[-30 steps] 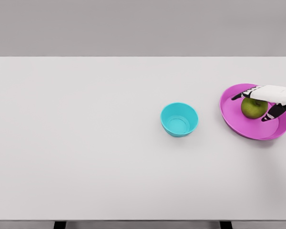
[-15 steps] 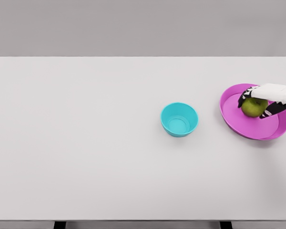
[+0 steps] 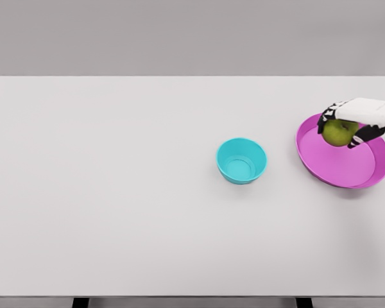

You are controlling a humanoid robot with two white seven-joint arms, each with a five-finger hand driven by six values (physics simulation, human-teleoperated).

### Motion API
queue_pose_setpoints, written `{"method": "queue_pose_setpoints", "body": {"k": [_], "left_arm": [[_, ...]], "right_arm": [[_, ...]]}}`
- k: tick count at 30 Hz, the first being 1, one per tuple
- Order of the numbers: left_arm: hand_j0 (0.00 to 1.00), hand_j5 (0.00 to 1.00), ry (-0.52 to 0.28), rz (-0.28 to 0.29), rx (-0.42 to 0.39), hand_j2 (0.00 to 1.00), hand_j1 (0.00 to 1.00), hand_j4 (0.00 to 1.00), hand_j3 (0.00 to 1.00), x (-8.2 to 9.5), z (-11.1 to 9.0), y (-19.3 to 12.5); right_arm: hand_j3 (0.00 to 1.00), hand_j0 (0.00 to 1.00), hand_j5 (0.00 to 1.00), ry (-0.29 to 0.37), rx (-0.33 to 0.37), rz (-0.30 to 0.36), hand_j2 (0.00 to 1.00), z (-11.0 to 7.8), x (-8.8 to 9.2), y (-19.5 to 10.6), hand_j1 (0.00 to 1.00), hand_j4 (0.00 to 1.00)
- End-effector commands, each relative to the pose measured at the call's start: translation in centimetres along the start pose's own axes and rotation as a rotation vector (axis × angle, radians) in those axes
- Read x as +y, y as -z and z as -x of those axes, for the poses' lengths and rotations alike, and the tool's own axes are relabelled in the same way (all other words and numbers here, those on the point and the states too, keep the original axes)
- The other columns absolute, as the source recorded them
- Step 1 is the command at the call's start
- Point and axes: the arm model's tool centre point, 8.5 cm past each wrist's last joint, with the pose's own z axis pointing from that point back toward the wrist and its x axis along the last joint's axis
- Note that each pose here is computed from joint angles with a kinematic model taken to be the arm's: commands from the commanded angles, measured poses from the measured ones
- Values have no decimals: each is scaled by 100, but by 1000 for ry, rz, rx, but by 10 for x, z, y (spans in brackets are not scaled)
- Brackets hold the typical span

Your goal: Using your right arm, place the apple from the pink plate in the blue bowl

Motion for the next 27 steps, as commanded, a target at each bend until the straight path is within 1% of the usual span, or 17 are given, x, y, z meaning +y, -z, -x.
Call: {"method": "queue_pose_setpoints", "body": {"k": [1, 3, 6, 10, 13, 15, 17, 20, 24, 27], "left_arm": [[100, 100, 0, 2, -1, 100, 100, 100, 100, 0, 0, 0], [100, 100, 0, 0, 0, 100, 100, 100, 100, 0, 0, 0], [100, 100, 0, 0, 0, 100, 100, 100, 100, 0, 0, 0], [100, 100, 0, 2, -1, 100, 100, 100, 100, 0, 0, 0], [100, 100, 0, 0, -1, 100, 100, 100, 100, 0, 0, 0], [100, 100, 0, 0, 0, 100, 100, 100, 100, 0, 0, 0], [100, 100, 0, 0, 0, 100, 100, 100, 100, 0, 0, 0], [100, 100, 0, 2, 0, 100, 100, 100, 100, 0, 0, 0], [100, 100, 0, 1, 0, 100, 100, 100, 100, 0, 0, 0], [100, 100, 0, 0, -1, 100, 100, 100, 100, 0, 0, 0]], "right_arm": [[58, 58, 58, -33, -33, 16, 58, -13, -10, 2, 58, 58], [58, 58, 58, -60, -54, 32, 58, -21, -19, 3, 58, 58], [58, 58, 58, -96, -85, 45, 58, -34, -28, 4, 58, 58], [58, 58, 58, -154, -143, 64, 58, -58, -40, 8, 58, 58], [58, 58, 58, -185, -174, 75, 58, -71, -46, 9, 58, 58], [58, 58, 58, -219, -208, 86, 58, -86, -51, 10, 58, 58], [58, 58, 58, -236, -226, 91, 58, -93, -53, 10, 58, 58], [58, 58, 58, -282, -283, 108, 58, -117, -59, 12, 58, 58], [58, 58, 58, -305, -322, 111, 58, -132, -59, 16, 58, 58], [58, 58, 58, -308, -356, 120, 58, -143, -59, 24, 58, 58]]}}
